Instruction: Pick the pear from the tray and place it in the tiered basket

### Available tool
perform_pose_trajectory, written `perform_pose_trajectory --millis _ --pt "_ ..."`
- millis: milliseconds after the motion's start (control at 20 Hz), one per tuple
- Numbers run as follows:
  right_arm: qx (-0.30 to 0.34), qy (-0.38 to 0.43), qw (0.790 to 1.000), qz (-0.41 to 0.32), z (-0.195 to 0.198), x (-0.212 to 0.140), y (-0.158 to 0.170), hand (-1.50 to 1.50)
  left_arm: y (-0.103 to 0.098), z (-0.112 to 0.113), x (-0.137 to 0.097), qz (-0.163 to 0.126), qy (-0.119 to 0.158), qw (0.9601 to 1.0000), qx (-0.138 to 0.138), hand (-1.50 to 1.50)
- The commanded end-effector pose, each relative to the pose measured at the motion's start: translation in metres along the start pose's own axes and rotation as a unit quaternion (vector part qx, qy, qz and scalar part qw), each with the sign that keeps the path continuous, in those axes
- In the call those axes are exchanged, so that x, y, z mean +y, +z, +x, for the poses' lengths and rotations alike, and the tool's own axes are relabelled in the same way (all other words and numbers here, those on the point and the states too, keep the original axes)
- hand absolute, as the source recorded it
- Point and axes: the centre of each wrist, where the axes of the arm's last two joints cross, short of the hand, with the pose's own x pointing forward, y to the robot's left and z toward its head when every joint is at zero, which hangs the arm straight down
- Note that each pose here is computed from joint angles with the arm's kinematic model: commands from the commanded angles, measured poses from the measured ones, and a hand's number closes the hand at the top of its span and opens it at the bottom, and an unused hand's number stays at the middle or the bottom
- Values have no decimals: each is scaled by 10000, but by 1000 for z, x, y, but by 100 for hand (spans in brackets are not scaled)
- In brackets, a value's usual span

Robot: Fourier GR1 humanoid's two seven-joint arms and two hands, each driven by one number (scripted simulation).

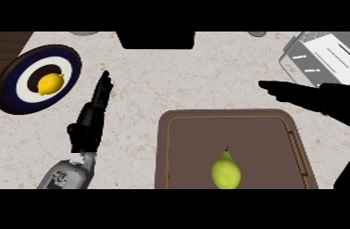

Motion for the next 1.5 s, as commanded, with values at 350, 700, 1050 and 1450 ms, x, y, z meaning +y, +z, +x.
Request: perform_pose_trajectory --millis 350,700,1050,1450 --pt "752 630 9950 167 3 8 3 -150 -10 -6 29 98 -11 9999 19 0" --pt "915 998 9904 274 -23 22 -16 -150 -3 5 -9 98 91 9999 11 0" --pt "576 1536 9862 209 -13 49 -33 -150 -6 11 2 -3 79 10000 -24 0" --pt "1126 1479 9826 -1 -34 45 -35 -150 5 15 -5 129 -26 9999 -47 0"
